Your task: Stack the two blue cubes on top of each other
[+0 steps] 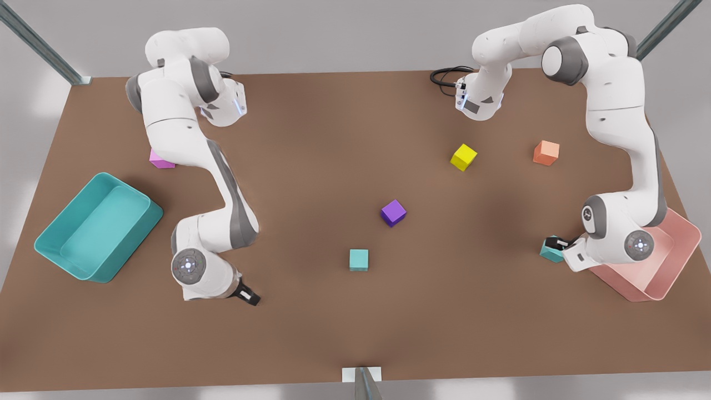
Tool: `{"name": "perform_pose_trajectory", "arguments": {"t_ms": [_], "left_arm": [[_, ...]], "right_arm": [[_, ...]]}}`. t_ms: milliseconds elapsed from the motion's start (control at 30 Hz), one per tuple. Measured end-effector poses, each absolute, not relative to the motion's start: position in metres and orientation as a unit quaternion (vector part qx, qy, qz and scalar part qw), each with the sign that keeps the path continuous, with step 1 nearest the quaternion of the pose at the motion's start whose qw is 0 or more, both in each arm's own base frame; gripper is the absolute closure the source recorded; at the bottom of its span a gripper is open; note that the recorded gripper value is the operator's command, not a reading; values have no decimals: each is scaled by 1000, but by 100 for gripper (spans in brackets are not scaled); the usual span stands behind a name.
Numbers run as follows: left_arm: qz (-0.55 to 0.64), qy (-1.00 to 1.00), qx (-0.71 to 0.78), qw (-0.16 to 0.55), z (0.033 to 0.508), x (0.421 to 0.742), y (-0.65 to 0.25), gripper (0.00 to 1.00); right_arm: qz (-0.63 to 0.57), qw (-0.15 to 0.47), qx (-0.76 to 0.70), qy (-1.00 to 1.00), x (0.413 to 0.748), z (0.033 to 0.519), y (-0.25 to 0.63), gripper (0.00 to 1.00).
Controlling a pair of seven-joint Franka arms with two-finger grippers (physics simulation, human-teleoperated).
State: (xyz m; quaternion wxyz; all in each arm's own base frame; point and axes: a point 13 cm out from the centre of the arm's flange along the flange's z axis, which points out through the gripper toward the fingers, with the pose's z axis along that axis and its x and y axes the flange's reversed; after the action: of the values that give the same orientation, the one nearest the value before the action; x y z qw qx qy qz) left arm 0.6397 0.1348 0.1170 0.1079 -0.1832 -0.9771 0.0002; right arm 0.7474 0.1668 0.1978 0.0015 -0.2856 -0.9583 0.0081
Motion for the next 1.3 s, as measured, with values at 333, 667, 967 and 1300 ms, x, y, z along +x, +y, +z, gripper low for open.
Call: {"name": "perform_pose_trajectory", "arguments": {"t_ms": [333, 667, 967, 1300], "left_arm": [[3, -953, -287, 92, 96, 639, 128, 0], [6, -948, -296, 117, 75, 611, 151, 0], [7, -948, -294, 126, 68, 603, 151, 0], [9, -946, -296, 130, 59, 602, 142, 2]], "right_arm": [[44, -14, -143, -989, 697, 389, 116, 0], [59, 52, -68, -995, 648, 383, 114, 0], [59, 62, -32, -996, 647, 377, 111, 0], [55, 67, -8, -996, 638, 381, 110, 0]]}}
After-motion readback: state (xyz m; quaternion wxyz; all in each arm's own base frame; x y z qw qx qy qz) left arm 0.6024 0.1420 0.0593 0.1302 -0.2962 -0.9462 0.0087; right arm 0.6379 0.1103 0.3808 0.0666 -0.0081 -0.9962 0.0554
